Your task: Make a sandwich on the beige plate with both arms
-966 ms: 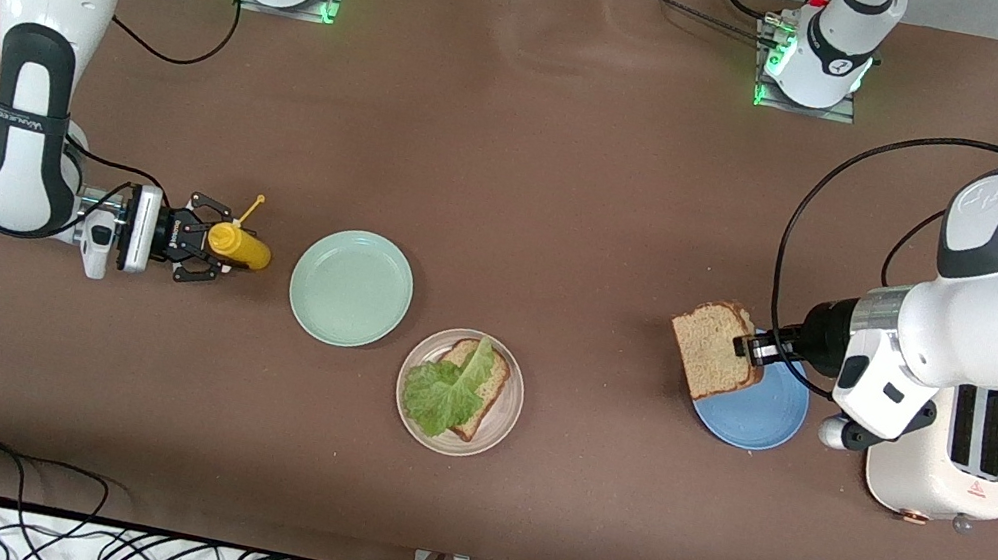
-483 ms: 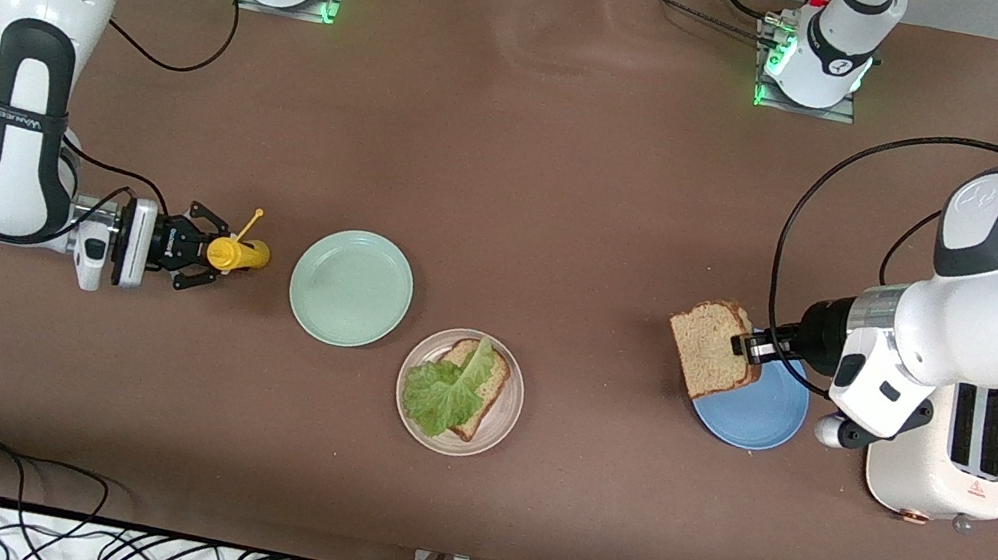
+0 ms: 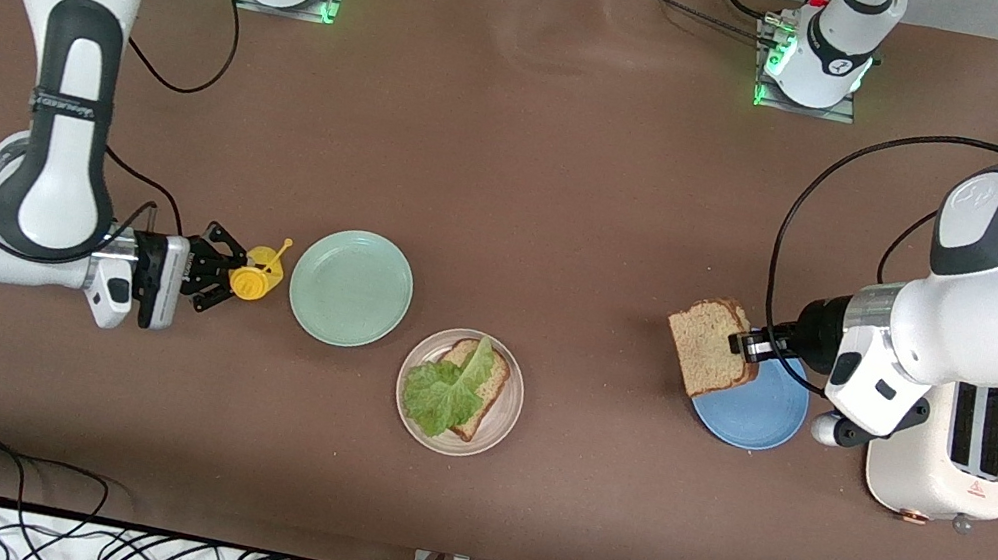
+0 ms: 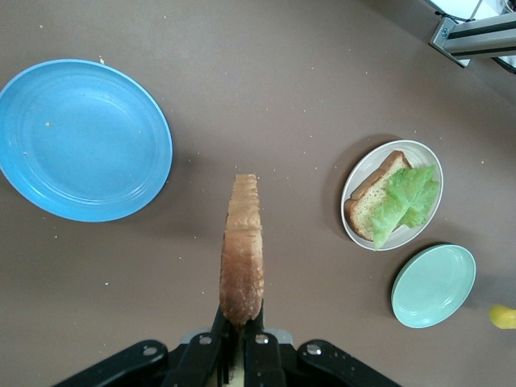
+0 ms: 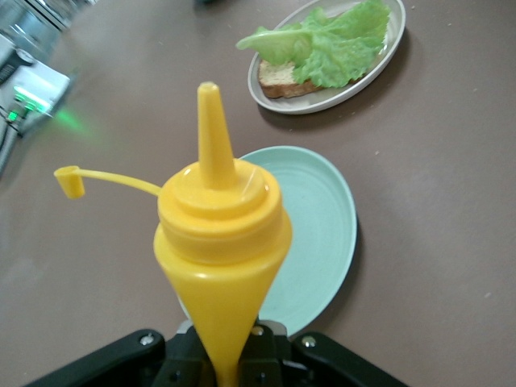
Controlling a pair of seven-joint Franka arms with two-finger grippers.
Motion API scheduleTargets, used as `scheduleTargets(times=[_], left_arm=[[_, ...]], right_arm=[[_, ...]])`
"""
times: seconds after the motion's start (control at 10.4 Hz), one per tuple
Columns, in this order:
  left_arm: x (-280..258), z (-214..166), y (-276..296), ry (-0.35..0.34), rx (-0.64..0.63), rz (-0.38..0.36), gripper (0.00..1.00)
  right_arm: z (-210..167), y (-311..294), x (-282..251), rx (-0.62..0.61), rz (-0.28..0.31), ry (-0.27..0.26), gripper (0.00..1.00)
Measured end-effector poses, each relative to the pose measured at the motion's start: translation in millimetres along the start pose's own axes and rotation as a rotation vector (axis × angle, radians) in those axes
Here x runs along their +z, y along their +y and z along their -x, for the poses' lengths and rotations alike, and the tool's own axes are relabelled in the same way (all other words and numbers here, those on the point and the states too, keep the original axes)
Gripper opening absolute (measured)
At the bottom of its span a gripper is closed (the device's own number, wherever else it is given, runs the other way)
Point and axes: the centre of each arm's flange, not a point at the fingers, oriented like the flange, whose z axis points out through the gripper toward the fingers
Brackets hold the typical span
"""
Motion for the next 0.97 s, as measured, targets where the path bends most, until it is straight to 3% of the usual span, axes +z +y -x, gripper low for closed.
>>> scheduleTargets(times=[0.19,0.48,0.77,0.97], left_arm=[[0,0,0,0.0,0.0,0.0,0.08],[1,0,0,-0.001,0.001,-0.001,0.08],[1,0,0,-0.002,0.001,-0.002,0.08],[2,0,0,-0.003,0.0,-0.002,0.08]], right_arm=[[-60,-15,1,0.036,0.098,-0.156,0.08],[-137,-49,47,0.009,0.306,-0.393,0.08],[-176,-79,96,-0.019,0.477,-0.583,0.08],[-194,-91,122,-0.09,0.625,-0.727,0.08]])
